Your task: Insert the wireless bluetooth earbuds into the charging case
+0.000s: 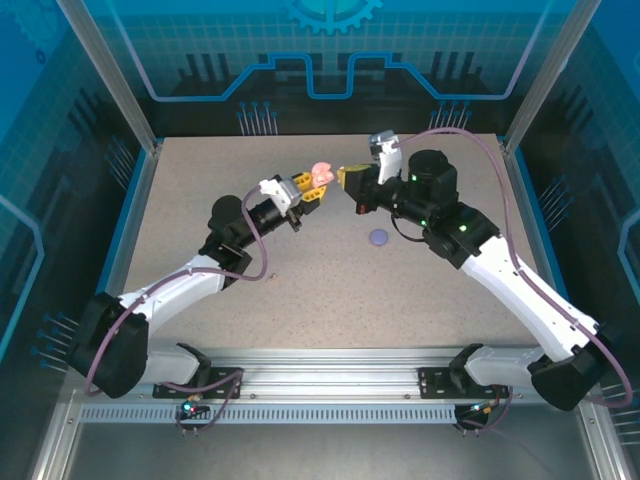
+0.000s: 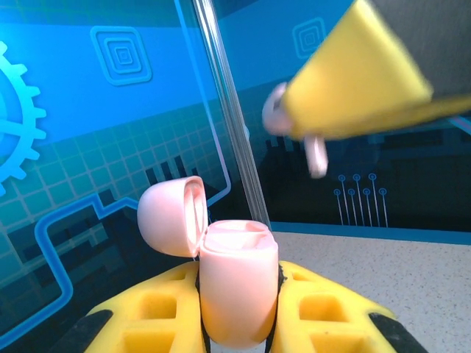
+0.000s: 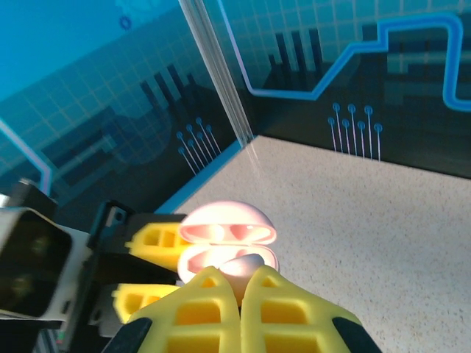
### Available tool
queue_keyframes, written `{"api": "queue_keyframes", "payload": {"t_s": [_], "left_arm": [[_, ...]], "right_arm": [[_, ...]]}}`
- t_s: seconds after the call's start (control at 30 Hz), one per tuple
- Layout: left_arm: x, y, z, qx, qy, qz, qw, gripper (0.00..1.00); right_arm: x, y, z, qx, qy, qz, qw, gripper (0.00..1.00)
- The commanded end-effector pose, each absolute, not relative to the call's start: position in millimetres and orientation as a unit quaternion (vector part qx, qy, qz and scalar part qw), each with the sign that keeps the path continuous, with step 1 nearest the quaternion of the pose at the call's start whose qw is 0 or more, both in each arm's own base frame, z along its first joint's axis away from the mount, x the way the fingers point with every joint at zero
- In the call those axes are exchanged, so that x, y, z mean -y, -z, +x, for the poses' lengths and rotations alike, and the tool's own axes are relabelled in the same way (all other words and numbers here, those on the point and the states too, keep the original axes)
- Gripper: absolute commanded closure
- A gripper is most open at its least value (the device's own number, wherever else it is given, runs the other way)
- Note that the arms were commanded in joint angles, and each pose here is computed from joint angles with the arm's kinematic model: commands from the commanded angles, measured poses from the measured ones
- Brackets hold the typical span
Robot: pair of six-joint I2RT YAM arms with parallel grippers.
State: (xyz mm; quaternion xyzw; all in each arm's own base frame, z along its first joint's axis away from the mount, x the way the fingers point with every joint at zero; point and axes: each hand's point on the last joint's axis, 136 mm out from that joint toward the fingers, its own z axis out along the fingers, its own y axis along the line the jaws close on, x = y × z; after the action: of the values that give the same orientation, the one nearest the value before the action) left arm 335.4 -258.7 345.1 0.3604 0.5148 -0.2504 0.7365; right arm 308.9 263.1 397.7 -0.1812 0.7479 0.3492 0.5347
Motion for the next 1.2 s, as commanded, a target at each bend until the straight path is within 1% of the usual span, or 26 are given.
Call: {"api": "queue_keyframes", "payload": {"t_s": [0.0, 0.37, 1.17], "left_arm": [[258, -381, 321, -0.457, 0.234, 0.375, 0.772, 1.00], [260, -397, 316, -0.439, 0.229, 0.389, 0.777, 1.00], [262, -387, 317, -0.451, 0.237, 0.392, 0.766, 1.00]], "right_arm": [[-256, -414, 307, -0.728, -0.362, -0.164, 0.559, 1.00], [-265, -409, 311, -0.714, -0.385, -0.147, 0.565, 1.00], [-280, -416, 312, -0.707, -0.398, -0.156, 0.563, 1.00]]}}
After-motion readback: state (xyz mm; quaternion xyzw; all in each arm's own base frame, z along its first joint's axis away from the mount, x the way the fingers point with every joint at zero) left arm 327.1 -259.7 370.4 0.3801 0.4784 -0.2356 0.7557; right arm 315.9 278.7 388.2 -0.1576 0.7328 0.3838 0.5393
